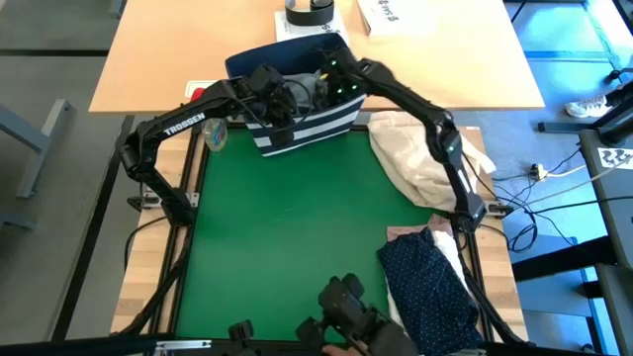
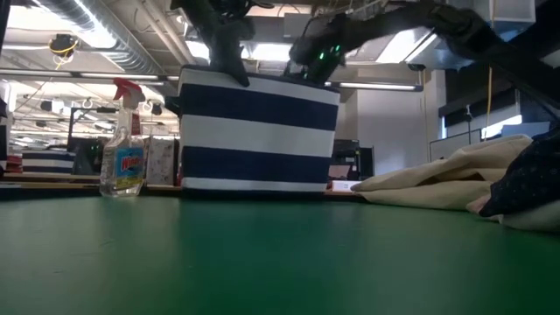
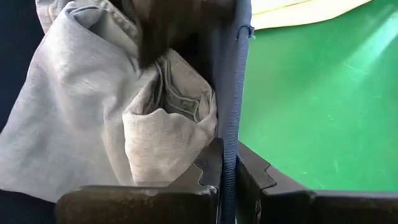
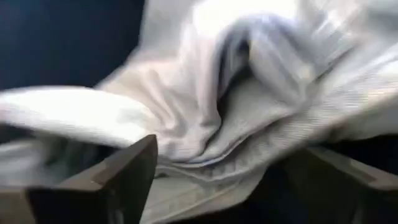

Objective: Fold laundry
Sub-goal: Put the blue jeans into the blue laundry bin, then put the stacked polos into the blue laundry bin

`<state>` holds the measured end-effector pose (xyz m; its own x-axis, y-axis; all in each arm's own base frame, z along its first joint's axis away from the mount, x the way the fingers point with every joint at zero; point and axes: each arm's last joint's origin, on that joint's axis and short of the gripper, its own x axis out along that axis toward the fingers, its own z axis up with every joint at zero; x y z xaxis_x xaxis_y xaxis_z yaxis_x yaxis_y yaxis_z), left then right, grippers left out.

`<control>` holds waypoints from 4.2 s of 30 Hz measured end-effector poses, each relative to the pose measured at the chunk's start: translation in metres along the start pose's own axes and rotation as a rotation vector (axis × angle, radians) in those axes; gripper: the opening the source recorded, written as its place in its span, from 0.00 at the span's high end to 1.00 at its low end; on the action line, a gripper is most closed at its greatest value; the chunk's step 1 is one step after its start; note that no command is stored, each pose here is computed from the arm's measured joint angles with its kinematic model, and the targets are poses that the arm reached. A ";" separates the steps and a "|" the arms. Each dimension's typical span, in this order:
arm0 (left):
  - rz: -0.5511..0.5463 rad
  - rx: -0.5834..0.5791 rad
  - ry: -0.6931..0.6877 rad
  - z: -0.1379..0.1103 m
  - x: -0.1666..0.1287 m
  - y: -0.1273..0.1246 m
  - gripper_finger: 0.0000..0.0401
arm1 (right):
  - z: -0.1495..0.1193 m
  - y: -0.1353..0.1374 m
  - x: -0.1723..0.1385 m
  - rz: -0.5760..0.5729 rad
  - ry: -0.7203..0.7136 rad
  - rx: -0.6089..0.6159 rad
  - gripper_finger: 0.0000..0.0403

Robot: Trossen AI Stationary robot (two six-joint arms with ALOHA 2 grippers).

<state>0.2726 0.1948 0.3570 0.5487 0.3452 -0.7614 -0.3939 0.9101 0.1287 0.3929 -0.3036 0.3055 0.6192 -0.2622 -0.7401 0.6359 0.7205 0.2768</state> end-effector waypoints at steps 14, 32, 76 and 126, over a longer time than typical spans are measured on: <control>0.004 -0.003 0.000 0.000 0.000 0.000 0.96 | 0.041 0.023 -0.038 -0.058 -0.442 -0.178 0.25; 0.026 -0.013 0.009 0.000 0.001 -0.001 0.96 | -0.014 -0.028 0.058 -0.181 0.071 -0.183 0.65; -0.275 0.018 -0.193 0.042 -0.071 -0.158 0.55 | -0.234 0.205 -0.302 0.191 0.257 -0.633 0.66; -0.188 -0.144 -0.038 -0.028 -0.044 -0.265 0.55 | -0.393 0.147 -0.057 0.265 0.256 -0.353 0.66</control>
<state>0.3321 -0.0682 0.3383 0.6489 0.1833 -0.7385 -0.3819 0.9179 -0.1077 0.2701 0.0694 0.1479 0.5772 0.0933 -0.8112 0.2500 0.9256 0.2843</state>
